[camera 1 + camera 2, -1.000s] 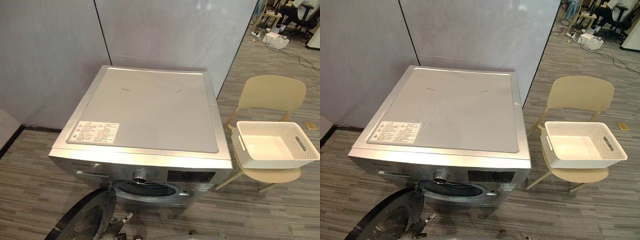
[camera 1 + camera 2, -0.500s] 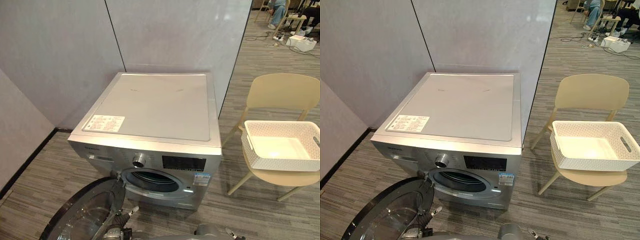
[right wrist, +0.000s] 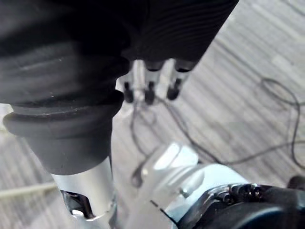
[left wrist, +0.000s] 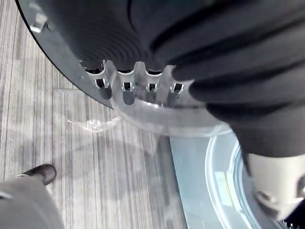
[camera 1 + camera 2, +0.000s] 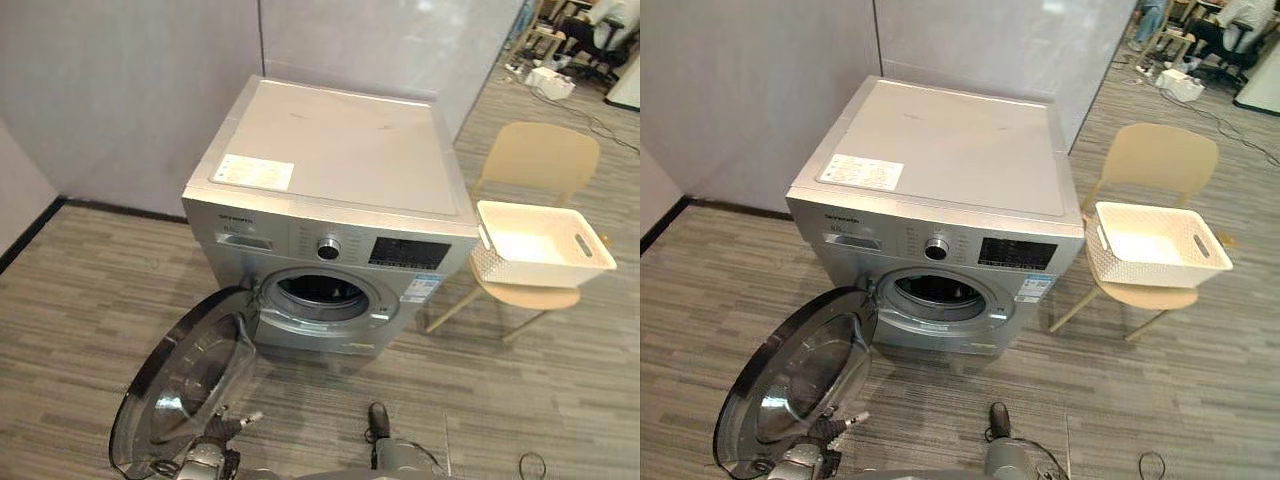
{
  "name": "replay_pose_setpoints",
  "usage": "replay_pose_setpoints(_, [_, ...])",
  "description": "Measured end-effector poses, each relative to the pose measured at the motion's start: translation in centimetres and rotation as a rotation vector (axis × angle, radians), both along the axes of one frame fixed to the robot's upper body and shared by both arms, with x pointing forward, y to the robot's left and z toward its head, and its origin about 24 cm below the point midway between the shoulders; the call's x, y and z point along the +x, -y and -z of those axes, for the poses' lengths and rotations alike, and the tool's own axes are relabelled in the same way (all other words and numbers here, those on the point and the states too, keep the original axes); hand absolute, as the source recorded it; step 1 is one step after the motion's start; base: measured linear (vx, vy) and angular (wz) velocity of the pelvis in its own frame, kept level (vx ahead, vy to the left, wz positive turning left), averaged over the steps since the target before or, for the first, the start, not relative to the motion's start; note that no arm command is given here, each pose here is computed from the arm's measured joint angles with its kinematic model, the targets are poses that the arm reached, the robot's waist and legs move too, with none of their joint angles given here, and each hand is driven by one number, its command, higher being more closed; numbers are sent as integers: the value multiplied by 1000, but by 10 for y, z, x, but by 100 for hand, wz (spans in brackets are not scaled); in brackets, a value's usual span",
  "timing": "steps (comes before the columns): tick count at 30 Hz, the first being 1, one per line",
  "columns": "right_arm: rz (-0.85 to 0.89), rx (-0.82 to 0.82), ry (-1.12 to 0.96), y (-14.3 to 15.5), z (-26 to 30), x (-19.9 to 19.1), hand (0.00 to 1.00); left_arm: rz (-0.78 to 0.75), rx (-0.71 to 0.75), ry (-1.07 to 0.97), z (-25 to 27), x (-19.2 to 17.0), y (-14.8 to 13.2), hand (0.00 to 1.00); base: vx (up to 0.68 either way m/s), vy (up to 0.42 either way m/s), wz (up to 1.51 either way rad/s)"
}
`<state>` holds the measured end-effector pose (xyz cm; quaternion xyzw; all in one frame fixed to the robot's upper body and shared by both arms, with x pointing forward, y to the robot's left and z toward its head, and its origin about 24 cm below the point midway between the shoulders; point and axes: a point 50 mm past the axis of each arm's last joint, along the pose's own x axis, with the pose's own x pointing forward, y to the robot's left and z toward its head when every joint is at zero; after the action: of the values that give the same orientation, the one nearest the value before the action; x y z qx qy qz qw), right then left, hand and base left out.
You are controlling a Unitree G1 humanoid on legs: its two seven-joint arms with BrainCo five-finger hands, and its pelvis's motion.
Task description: Pick up the laundry basket with both hands and put the clothes into the washing machine.
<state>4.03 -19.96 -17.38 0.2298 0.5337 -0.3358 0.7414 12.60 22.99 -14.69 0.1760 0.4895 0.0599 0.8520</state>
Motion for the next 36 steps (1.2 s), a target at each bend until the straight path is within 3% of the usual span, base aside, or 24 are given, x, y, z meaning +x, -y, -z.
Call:
replay_pose_setpoints(5, [-20, -21, 1, 5, -1, -6, 0, -109, -50, -4, 4, -8, 4, 0, 6, -48, -27])
replay_pose_setpoints(7, [-16, -53, 65, 15, -6, 13, 0, -151, -95, 9, 5, -5, 16, 0, -17, -89, -21])
replay_pose_setpoints(11, [-7, -25, 31, 10, -3, -1, 0, -154, -105, 18, 5, 0, 19, 0, 13, -73, 27])
replay_pose_setpoints(24, [-186, -70, 75, 16, -7, 27, 0, -43, -112, 37, 2, 10, 33, 0, -128, -15, 22])
replay_pose_setpoints(26, [-201, -82, 82, 19, -9, 28, 0, -29, -134, 126, -8, 25, 39, 0, -183, -21, 37])
replay_pose_setpoints(30, [-212, -123, 92, 27, -12, 24, 0, -5, -209, 512, -64, 66, 50, 0, -148, -44, 51])
replay_pose_setpoints(36, [-236, -157, 117, 32, -16, 22, 0, -123, -233, 855, -128, 71, 32, 0, -32, -60, 24])
